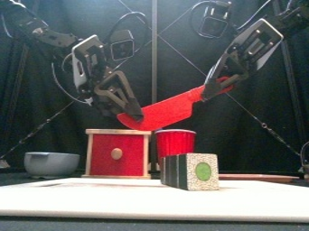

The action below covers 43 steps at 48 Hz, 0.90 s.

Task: Place sushi on board then cut the sushi with the knife then place the pieces on the plate
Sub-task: Cut the sushi into 4 pieces

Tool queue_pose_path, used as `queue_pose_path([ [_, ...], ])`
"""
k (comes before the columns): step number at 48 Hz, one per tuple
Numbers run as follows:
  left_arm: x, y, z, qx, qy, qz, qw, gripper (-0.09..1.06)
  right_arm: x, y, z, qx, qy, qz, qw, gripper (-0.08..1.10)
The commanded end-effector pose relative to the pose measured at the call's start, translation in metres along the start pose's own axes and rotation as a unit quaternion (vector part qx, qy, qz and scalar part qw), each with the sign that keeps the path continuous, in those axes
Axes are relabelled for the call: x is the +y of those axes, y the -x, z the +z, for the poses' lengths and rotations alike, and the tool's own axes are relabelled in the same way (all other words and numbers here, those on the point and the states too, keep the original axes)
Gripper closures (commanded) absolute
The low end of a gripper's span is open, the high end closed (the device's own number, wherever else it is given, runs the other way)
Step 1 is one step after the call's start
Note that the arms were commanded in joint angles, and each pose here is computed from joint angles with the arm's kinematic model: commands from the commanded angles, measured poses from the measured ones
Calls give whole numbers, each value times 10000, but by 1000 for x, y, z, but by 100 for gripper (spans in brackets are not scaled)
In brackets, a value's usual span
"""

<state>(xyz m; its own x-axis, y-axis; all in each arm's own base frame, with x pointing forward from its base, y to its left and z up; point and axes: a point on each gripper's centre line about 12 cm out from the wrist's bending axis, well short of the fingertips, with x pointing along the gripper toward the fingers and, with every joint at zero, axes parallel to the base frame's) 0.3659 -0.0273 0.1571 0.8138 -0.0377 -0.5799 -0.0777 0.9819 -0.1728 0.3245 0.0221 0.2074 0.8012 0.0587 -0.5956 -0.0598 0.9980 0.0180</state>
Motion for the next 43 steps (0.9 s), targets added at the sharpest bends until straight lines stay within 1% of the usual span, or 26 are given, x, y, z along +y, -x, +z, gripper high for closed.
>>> queue_pose_path([
  [1, -3, 0, 9, -117, 26, -39, 9999, 45, 3, 1, 6, -76, -68, 43, 9999, 79],
  [4, -4, -2, 8, -93, 43, -38, 9999, 46, 3, -2, 4, -22, -122, 47, 9999, 79],
  [10, -4, -7, 8, -63, 134, -20, 9999, 46, 1, -7, -5, 198, -240, 32, 9995, 79],
  [15, -10, -11, 9, -46, 154, -80, 9998, 46, 1, -12, -14, 473, -345, 45, 9983, 79],
  [29, -22, -22, 9, 32, 93, -183, 9998, 46, 1, -19, -25, 793, -374, 45, 9961, 79],
  [34, -23, -23, 9, 73, 96, -193, 9997, 46, 1, -20, -28, 854, -375, 45, 9956, 79],
  [43, -22, -26, 6, 125, 93, -179, 9997, 46, -4, -23, -31, 934, -409, -22, 9948, 79],
])
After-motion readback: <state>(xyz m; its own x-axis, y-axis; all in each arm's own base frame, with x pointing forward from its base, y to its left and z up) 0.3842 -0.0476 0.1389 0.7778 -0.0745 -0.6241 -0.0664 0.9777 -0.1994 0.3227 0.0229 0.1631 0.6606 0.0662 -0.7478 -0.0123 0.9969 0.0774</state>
